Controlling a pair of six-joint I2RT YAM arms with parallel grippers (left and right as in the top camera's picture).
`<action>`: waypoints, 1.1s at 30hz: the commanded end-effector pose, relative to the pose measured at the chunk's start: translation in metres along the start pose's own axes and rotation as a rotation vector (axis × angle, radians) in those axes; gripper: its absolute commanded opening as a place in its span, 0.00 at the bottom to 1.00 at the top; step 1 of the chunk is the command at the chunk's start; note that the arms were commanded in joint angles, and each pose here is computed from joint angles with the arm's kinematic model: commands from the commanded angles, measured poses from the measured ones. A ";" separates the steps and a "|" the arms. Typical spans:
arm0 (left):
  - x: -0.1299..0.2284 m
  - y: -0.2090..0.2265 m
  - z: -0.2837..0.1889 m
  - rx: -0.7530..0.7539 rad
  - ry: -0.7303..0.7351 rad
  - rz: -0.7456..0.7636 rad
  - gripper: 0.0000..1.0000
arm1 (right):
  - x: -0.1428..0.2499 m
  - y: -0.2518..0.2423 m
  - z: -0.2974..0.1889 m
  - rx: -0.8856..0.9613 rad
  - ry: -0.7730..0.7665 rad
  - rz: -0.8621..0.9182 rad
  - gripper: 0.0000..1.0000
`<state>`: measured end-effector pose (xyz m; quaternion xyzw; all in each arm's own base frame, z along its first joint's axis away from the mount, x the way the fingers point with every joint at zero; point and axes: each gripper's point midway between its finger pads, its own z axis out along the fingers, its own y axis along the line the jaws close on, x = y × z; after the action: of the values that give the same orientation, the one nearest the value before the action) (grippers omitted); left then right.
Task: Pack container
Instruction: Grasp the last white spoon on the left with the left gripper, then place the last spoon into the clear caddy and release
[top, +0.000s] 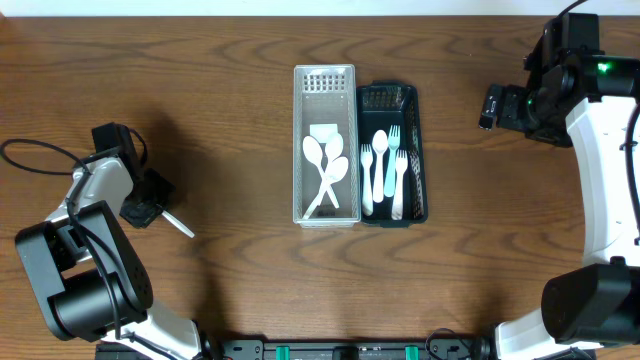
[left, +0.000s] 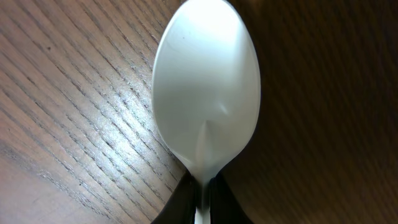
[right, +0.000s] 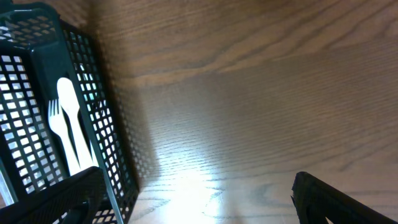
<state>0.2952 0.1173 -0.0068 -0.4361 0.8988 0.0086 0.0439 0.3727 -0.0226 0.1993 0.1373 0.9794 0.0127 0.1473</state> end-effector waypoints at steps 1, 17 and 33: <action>0.029 0.015 0.027 -0.065 0.116 0.011 0.06 | -0.001 -0.006 0.002 0.030 -0.002 0.007 0.99; 0.021 -0.082 -0.136 0.107 -0.168 0.329 0.06 | -0.002 -0.006 0.002 0.029 -0.006 0.007 0.99; 0.164 -0.265 -0.185 0.387 -0.337 0.946 0.06 | -0.003 -0.006 0.002 0.028 -0.009 0.007 0.99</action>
<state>0.3829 -0.1772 0.2008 0.0165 0.9537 -0.0935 0.2853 0.3744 -0.0263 0.1999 0.1388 0.9786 0.0027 0.1521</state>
